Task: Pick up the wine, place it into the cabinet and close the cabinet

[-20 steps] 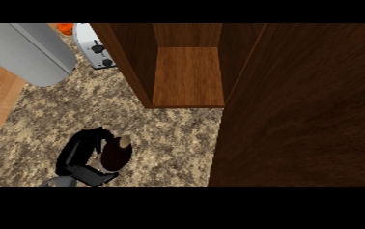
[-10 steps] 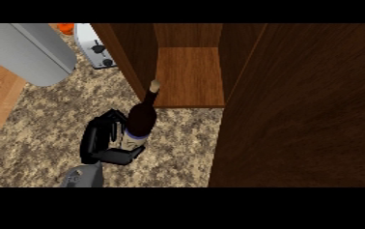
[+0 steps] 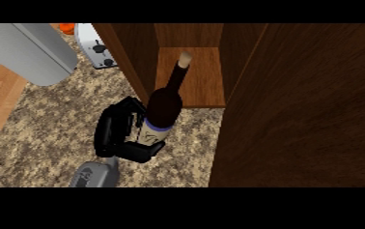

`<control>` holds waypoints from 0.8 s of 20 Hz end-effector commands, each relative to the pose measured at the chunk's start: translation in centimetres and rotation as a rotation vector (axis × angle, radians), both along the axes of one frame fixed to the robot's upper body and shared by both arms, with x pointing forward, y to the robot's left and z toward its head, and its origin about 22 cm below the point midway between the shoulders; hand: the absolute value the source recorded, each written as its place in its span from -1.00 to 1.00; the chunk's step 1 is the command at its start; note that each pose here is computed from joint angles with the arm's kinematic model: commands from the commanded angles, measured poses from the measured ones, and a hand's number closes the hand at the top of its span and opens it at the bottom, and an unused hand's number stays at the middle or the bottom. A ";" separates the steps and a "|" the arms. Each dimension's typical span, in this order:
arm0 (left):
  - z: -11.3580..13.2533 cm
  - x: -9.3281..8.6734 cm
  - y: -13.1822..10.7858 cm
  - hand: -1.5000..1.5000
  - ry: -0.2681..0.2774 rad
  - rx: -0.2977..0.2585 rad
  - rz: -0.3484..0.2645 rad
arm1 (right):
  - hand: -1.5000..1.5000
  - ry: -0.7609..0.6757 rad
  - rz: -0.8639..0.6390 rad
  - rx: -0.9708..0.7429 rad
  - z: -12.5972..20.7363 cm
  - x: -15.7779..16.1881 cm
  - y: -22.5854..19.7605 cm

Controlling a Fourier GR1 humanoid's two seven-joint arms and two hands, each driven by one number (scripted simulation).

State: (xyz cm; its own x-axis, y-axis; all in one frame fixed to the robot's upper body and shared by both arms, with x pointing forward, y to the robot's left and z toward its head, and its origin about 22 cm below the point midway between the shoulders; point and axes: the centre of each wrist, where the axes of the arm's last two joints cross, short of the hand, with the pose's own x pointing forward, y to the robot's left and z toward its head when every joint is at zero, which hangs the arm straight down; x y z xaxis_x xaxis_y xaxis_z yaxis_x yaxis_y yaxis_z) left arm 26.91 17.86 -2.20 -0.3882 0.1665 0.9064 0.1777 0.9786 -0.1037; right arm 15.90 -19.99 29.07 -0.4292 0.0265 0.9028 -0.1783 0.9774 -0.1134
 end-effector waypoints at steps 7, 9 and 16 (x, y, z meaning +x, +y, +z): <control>9.4 0.2 -6.4 1.00 0.011 -0.084 -0.039 | -1.00 0.018 0.063 0.039 -0.9 -1.3 -0.9; 10.9 0.3 -7.2 1.00 0.031 -0.070 -0.023 | -1.00 0.007 0.065 0.008 -1.4 -2.6 -1.1; 14.8 4.0 -9.5 1.00 0.107 -0.069 0.019 | -1.00 0.019 0.071 0.004 0.4 -1.3 -1.3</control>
